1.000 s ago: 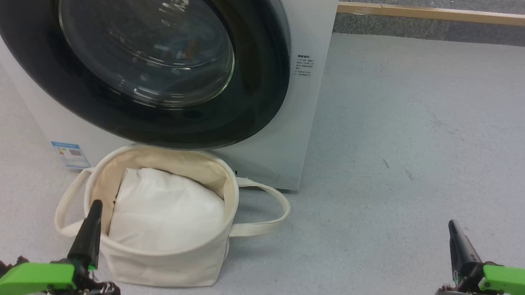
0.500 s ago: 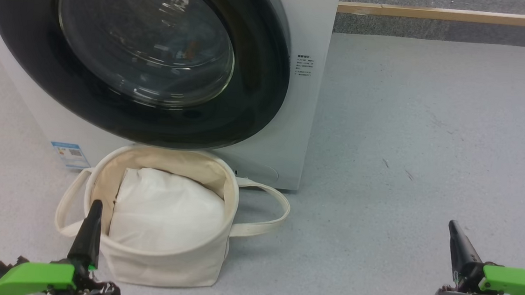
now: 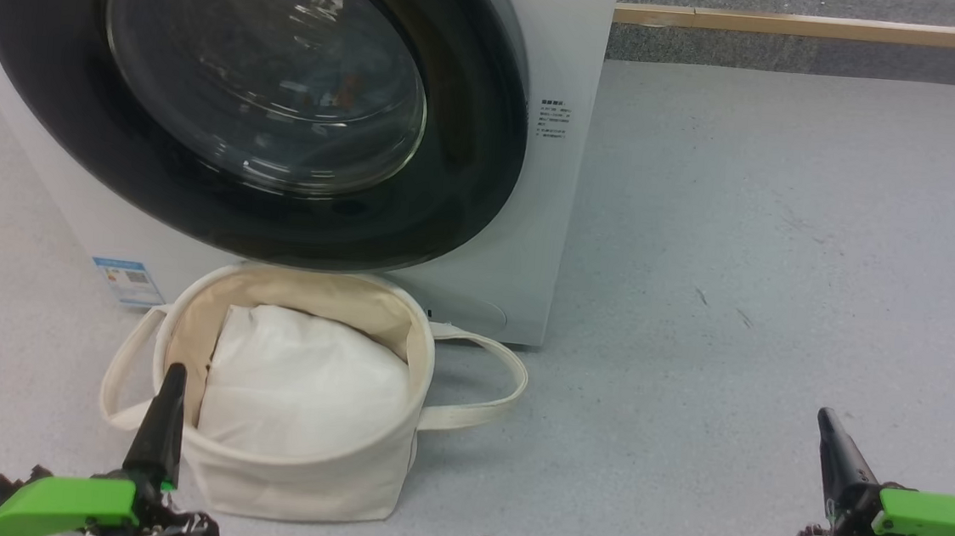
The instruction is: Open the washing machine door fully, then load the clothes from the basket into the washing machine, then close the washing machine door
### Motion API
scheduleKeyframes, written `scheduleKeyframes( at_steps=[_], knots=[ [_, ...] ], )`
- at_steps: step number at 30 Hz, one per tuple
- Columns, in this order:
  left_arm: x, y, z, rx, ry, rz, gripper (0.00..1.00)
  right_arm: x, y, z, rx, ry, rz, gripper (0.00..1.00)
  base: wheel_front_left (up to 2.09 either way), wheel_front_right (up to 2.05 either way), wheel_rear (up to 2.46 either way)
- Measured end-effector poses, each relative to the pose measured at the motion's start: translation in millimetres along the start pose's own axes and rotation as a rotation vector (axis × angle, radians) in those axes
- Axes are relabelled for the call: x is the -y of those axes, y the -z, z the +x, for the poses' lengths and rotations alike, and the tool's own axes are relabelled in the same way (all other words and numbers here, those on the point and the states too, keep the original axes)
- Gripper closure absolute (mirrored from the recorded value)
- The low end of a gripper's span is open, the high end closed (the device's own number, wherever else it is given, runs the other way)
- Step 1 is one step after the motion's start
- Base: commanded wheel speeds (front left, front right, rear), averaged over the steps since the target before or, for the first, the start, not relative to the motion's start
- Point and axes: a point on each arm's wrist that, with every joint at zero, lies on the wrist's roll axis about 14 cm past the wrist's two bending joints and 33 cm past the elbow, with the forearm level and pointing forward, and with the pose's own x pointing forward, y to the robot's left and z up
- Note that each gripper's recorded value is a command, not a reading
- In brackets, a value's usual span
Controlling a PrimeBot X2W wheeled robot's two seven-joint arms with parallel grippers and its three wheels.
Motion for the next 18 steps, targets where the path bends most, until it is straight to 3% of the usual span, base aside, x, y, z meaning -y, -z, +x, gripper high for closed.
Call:
scheduleKeyframes(
  at_steps=[18],
  knots=[
    [0.0, 0.0, 0.0, 0.0, 0.0, 0.0, 1.0, -0.2, 1.0, 0.2, -0.009, 0.0, -0.003, 1.0, 0.0, 0.0, 0.0]
  ],
)
